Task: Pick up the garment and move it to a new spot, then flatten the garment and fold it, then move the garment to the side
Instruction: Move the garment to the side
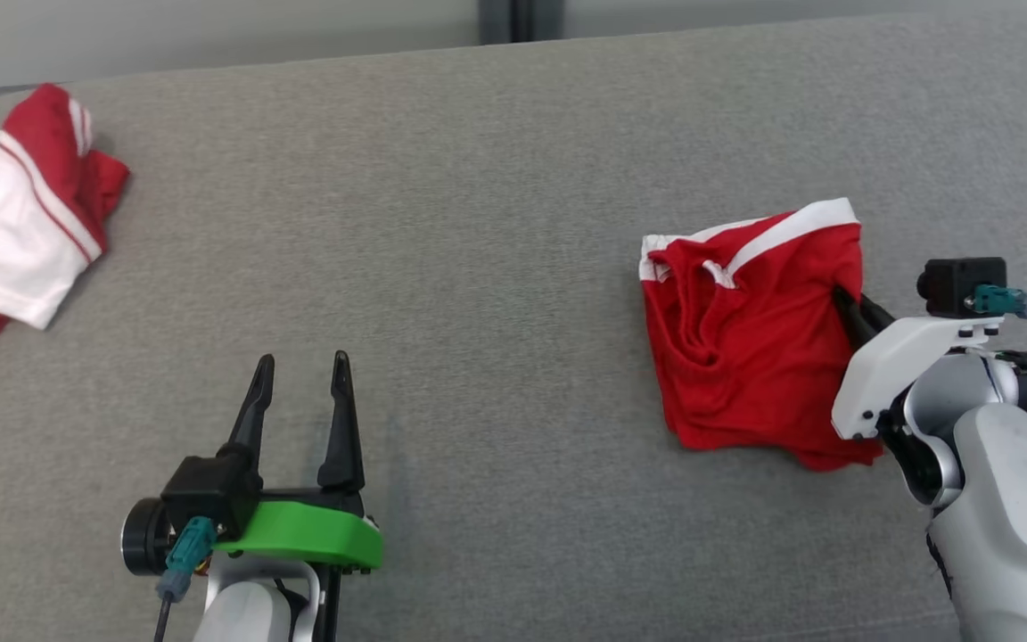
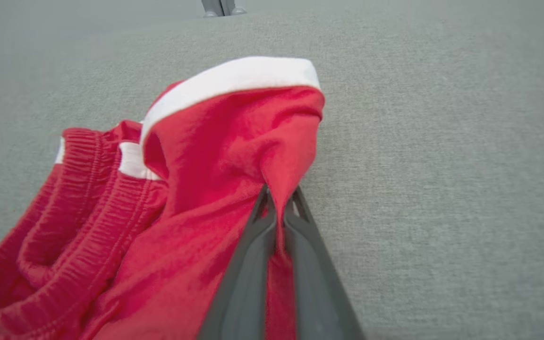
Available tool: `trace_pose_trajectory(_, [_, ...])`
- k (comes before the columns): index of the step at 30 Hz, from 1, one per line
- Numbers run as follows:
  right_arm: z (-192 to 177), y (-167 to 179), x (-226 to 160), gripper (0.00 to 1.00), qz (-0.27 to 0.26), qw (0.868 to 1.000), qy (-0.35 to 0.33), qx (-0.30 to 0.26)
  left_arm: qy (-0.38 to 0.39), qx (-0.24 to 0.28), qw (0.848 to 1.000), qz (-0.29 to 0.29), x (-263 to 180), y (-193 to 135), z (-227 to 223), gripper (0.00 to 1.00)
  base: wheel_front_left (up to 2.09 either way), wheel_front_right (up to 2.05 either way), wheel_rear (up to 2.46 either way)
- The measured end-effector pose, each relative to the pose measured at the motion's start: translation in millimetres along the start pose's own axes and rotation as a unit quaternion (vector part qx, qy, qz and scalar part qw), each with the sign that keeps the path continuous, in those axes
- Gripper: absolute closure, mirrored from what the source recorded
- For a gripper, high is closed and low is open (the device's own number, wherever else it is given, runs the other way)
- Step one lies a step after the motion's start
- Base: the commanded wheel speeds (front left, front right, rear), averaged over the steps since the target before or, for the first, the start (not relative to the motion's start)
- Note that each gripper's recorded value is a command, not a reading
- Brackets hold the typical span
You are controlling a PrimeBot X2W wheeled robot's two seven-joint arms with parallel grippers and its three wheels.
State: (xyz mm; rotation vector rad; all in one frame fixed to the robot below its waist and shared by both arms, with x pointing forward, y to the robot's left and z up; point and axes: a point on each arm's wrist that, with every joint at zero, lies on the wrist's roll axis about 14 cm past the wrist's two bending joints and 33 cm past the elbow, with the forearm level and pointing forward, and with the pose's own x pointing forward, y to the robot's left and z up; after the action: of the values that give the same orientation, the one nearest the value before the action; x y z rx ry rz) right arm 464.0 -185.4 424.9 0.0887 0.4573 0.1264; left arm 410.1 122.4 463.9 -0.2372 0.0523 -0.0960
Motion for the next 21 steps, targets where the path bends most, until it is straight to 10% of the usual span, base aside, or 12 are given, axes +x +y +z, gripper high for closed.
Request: trace_pose_trajectory(21, [-20.1,-116.0,-47.9,1.0,-0.165,0.985,-0.027,0.047,0.068,-0.002,0.978,-0.2,60.9,-117.1,-65.9,0.0,0.0,0.0,0.0])
